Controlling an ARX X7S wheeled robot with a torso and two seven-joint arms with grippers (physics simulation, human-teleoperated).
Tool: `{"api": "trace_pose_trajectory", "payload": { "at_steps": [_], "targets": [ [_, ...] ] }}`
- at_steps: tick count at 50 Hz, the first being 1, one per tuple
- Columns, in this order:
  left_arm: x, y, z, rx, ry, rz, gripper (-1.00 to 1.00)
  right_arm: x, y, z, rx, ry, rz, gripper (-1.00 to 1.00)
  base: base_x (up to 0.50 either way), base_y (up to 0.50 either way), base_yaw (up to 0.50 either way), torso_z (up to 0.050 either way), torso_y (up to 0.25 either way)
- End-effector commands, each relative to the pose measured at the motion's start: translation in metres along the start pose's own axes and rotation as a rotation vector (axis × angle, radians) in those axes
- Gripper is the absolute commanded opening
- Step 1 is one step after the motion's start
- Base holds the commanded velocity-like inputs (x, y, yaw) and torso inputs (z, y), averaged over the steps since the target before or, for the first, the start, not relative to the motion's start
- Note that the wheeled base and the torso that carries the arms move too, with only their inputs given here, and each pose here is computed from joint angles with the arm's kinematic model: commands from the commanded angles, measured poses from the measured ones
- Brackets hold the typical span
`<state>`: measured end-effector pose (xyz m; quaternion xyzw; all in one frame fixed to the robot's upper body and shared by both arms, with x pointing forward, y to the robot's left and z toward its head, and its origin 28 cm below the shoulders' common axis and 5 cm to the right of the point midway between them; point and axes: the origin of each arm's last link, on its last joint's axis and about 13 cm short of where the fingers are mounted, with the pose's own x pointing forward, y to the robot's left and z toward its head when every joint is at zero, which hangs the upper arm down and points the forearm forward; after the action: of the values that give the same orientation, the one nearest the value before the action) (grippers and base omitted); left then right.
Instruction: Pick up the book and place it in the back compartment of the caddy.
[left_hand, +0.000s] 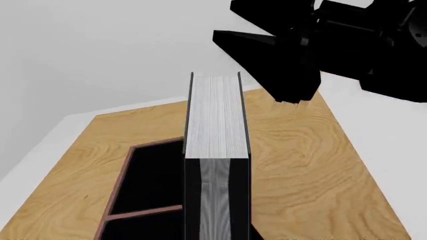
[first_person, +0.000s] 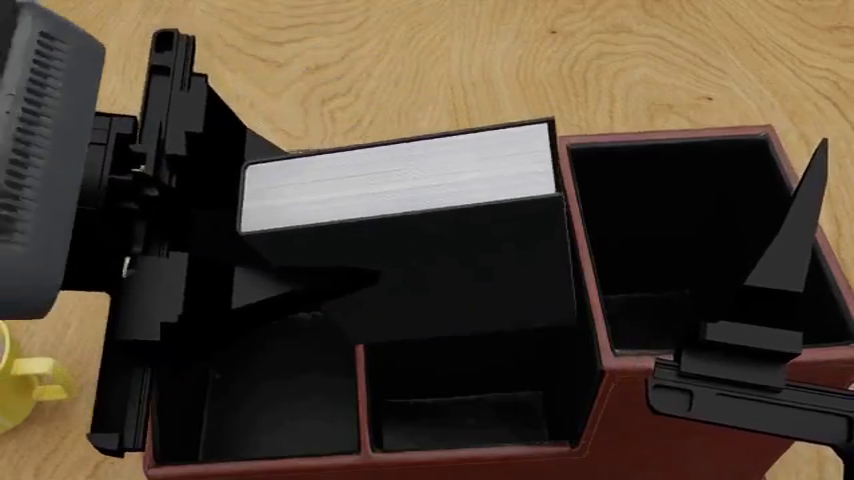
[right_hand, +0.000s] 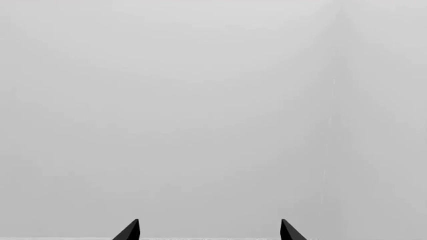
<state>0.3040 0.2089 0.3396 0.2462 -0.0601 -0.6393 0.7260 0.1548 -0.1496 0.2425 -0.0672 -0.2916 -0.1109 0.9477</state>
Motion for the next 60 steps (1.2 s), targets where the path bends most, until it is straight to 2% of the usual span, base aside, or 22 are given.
{"api": "trace_pose_trajectory", "payload": {
  "at_steps": [1,21,60],
  "targets": [
    [0.005,0.000,-0.002,-0.012,-0.025,-0.013,-1.00,0.000,0.000,-0.001,0.000,0.003,-0.001,1.00,0.00,0.00,0.00,0.000,0.000],
    [0.014,0.007,-0.015,-0.029,-0.017,-0.025,-1.00,0.000,-0.001,-0.003,-0.001,0.008,-0.005,1.00,0.00,0.00,0.00,0.000,0.001],
    [0.028,0.007,-0.033,-0.064,0.012,-0.053,-1.00,0.002,-0.002,-0.002,-0.001,0.004,-0.008,1.00,0.00,0.00,0.00,0.001,0.001]
  ]
}}
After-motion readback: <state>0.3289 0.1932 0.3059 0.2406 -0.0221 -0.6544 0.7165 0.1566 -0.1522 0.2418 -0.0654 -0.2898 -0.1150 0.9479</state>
